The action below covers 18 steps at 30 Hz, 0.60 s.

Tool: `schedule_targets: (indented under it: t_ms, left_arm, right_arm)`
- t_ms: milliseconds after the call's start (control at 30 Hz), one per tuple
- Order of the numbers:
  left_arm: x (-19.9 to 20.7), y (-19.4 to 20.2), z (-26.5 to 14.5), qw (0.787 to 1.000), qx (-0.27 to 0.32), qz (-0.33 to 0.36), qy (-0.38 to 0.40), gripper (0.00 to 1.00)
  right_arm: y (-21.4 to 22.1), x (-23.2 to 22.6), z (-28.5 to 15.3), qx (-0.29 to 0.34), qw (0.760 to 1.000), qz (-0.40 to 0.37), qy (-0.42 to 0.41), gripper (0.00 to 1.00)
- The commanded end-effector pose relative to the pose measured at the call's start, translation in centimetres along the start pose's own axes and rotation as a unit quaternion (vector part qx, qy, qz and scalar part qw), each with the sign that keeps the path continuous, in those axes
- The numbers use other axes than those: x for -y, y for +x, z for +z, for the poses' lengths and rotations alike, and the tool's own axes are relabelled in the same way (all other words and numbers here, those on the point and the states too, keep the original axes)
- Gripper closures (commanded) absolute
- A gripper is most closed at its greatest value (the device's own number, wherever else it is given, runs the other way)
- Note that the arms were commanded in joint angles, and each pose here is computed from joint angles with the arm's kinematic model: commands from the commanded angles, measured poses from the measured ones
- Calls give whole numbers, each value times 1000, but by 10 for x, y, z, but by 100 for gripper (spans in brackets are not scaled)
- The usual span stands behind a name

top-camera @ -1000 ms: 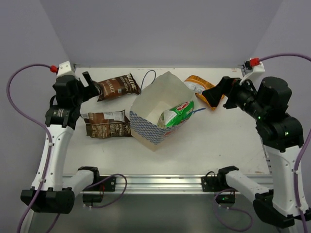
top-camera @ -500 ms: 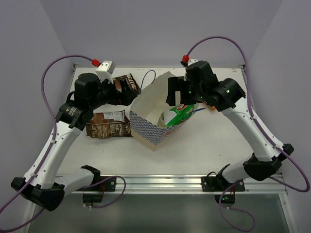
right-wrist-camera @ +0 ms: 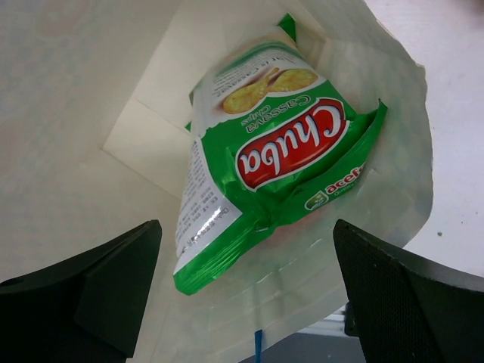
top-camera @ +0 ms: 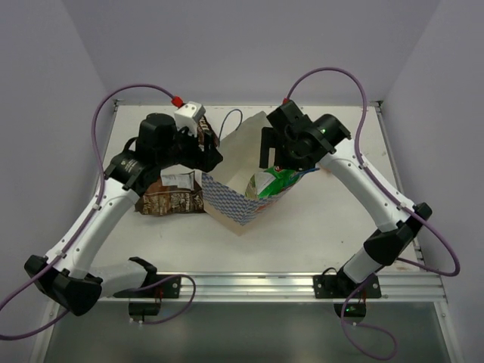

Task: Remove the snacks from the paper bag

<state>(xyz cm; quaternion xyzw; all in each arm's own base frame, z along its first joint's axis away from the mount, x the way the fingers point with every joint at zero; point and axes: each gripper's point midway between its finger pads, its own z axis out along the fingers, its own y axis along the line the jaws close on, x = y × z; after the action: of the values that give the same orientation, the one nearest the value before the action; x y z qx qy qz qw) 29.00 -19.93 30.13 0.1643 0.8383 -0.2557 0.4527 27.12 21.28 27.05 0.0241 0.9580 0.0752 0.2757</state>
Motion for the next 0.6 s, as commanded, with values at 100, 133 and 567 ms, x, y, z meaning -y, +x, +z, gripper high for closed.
schedule_targets:
  t_ms: [100, 133, 567]
  left_arm:
    - [1, -6, -1, 999, 1, 53, 1, 29]
    - [-1, -4, 2, 998, -3, 55, -2, 35]
    - [-5, 3, 12, 998, -18, 54, -7, 69]
  right_arm:
    - [5, 16, 9, -6, 997, 46, 65, 1]
    - [7, 17, 12, -11, 996, 49, 73, 1]
    - [33, 23, 50, -44, 991, 72, 106, 4]
